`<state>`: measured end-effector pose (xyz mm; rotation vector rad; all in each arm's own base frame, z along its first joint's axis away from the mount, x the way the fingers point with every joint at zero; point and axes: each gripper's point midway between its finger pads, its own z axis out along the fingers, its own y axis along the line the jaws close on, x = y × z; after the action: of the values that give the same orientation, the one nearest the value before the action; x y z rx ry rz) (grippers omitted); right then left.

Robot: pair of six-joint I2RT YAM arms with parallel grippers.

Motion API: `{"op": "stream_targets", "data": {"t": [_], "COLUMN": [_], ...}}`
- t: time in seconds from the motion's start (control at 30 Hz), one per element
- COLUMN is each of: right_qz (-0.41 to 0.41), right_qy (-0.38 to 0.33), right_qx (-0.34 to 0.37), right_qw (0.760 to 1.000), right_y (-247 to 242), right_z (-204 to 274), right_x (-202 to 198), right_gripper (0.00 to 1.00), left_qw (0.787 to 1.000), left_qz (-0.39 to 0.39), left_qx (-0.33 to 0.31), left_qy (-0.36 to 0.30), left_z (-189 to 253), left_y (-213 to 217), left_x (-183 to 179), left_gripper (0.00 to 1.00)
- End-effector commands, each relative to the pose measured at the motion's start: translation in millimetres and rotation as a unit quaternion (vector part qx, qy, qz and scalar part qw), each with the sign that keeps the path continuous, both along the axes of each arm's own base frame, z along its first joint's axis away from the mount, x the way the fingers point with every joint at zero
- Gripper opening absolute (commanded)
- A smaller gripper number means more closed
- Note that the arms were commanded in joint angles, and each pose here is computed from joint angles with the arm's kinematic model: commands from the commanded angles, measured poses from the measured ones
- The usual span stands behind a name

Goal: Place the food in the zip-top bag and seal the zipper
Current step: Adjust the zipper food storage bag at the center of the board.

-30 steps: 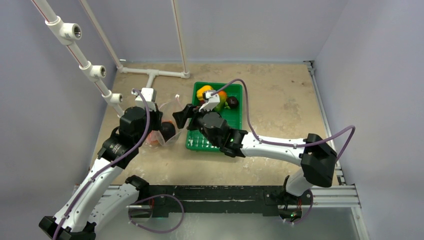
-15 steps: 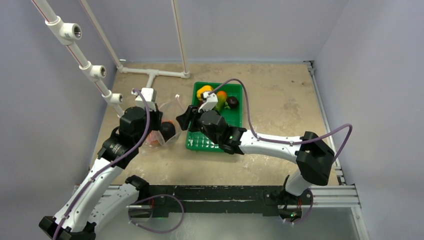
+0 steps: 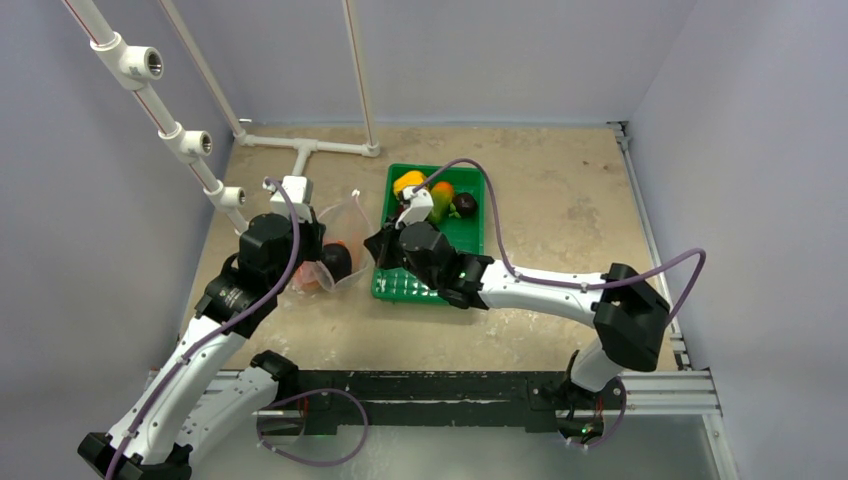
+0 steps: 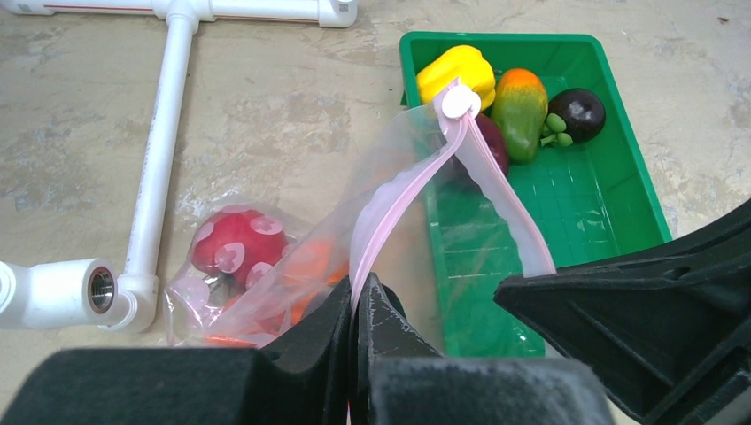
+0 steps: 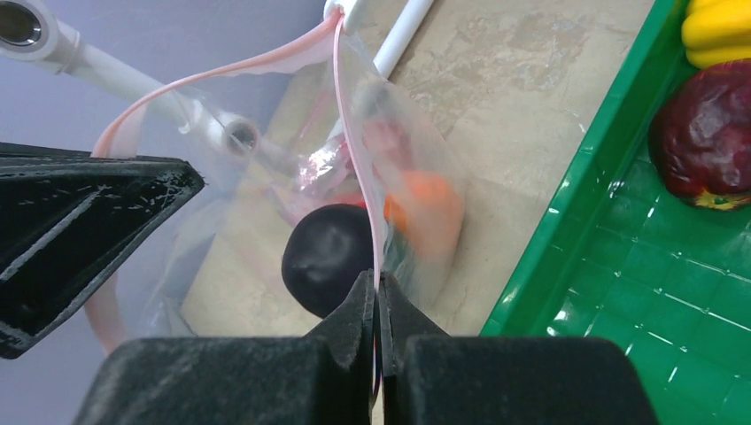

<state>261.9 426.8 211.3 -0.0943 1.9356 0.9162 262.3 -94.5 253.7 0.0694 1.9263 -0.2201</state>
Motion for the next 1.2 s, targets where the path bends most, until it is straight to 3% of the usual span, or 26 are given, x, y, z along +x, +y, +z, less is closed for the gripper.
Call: {"op": "stream_targets", "data": {"t": [0.0,0.33,0.57,0.97,1.17], "right_qz": [0.002,0.016,-0.007,0.031,0.039], "right_qy": [-0.043,-0.107,-0.114,-0.066,-0.063], "right_qx": [0.031,0.035,0.024,0.01,0.006], "right_qw": [0.999,0.994,0.993,0.997,0.997], "right_y": [-4,1,-12,9,13], "right_z": [56,118,120,54,43], "right_x": [3,7,17,16,15], "right_gripper": [0.0,0.0,0.0,0.0,0.0], "left_qw": [1.0,0.997,0.993,0.997,0.998], "left_qz": [0.007,0.066,0.104,0.077,0.062], "left_qx": [-0.011,0.012,0.008,0.026,0.012], "left_qy": [-0.009,-0.037,-0.064,-0.004,-0.011], "left_z": [10,70,108,32,30], "left_y": [2,37,57,31,21], "left_x": [-4,-18,-30,-3,4], "left_gripper": [0.0,0.0,0.0,0.0,0.0]}}
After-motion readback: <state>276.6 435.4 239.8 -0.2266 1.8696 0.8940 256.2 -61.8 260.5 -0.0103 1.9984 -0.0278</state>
